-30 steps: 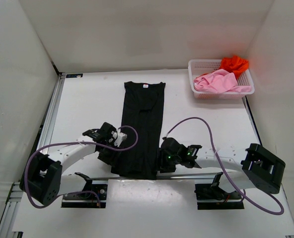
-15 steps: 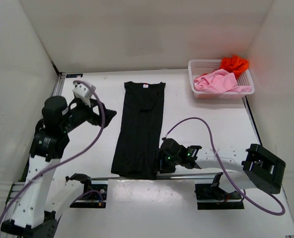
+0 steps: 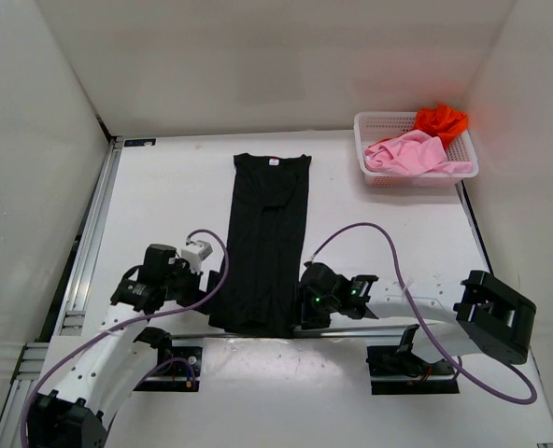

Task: Fold and stack the t-shirts
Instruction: Grab the bottom of the folded rectangular tshirt with both arms, then fold the folded rectangular tshirt in 1/3 of the way

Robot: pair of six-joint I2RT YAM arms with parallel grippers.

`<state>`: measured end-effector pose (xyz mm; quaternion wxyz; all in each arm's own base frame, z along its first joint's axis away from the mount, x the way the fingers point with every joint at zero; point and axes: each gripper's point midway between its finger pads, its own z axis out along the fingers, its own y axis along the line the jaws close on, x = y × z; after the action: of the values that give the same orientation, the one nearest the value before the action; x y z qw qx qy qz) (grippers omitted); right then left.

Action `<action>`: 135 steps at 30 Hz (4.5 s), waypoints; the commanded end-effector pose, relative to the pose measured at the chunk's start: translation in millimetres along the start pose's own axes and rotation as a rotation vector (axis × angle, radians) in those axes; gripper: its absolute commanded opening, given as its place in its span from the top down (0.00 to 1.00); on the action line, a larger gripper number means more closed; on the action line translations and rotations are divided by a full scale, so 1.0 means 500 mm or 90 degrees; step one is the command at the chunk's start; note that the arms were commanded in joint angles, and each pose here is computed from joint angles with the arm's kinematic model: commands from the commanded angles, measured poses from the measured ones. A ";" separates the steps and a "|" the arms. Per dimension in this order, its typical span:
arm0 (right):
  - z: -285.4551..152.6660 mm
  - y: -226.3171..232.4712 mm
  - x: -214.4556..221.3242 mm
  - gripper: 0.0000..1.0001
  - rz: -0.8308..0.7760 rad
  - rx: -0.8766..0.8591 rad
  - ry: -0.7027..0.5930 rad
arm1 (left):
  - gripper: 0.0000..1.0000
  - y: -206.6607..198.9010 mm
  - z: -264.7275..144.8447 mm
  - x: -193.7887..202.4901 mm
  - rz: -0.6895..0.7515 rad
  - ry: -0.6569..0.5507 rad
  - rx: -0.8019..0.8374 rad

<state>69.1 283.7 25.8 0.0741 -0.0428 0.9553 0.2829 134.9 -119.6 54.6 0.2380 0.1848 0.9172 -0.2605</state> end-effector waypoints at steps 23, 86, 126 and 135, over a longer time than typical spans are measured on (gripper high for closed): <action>0.025 0.013 0.012 0.42 0.000 -0.001 0.045 | 0.43 0.020 0.062 0.117 0.004 0.175 -0.013; -0.061 -0.004 -0.638 1.00 0.038 -0.027 -0.160 | 0.90 0.150 0.205 -0.528 -0.071 0.023 0.059; -0.015 -0.049 -0.400 0.39 0.087 -0.075 0.031 | 0.36 0.152 0.151 -0.320 -0.141 0.160 -0.028; 0.031 -0.072 -0.349 0.39 0.127 -0.093 0.106 | 0.35 0.123 0.185 -0.263 -0.156 0.213 0.018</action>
<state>255.7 266.4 29.5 -0.0132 0.0210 0.9399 0.3406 307.7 -142.8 28.0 0.0473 0.1073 0.9632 -0.2418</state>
